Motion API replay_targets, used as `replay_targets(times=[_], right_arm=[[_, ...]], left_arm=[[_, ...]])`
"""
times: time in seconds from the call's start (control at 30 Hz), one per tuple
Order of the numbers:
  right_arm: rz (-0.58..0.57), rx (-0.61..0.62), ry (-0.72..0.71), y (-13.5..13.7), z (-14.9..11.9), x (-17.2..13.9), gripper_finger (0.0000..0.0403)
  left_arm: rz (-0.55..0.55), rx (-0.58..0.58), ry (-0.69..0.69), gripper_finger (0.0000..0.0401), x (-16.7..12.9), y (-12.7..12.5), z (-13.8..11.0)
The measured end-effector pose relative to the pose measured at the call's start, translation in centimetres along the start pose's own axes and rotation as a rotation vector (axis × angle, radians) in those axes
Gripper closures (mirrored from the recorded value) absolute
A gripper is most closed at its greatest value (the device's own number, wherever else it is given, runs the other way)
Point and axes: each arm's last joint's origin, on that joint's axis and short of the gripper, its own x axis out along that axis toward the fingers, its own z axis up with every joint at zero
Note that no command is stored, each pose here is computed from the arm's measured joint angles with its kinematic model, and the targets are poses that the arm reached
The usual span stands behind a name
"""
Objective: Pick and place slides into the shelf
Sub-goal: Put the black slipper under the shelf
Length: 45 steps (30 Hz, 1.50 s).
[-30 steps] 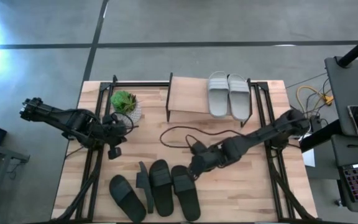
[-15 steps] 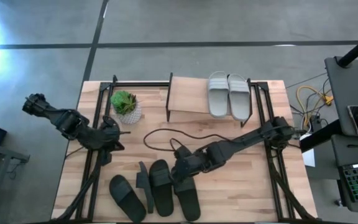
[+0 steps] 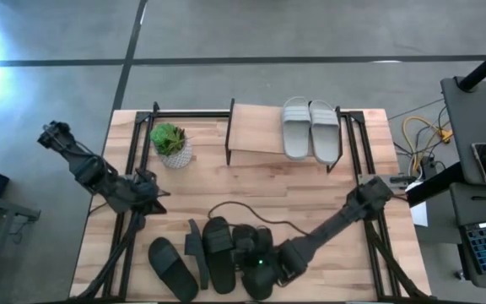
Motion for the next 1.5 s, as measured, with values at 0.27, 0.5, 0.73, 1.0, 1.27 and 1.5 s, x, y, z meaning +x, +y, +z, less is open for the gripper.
replay_targets(times=[0.27,0.5,0.73,1.0,1.27,1.5], right_arm=[[0.142,0.004,0.082,3.8,0.1,2.4,0.0227],[0.226,0.054,0.135,6.5,1.6,3.8,0.0227],[0.354,0.067,0.183,7.9,1.7,6.2,0.0227],[0.357,0.115,0.222,7.8,1.4,7.5,0.0229],[0.475,0.165,0.257,8.2,0.1,9.0,0.0249],[0.455,0.203,0.253,7.3,-0.7,11.5,0.0255]], left_arm=[[-0.090,0.110,-0.023,0.0399,0.6,-0.2,-1.2],[-0.194,0.108,0.030,0.0399,3.6,0.0,-3.8],[-0.314,0.086,-0.056,0.0399,6.7,-0.4,-5.1],[-0.286,0.099,-0.107,0.0399,9.1,-0.7,-5.7],[-0.239,0.142,-0.053,0.0399,12.2,-1.2,-6.6],[-0.254,0.220,-0.103,0.0399,14.6,-2.2,-6.6]])
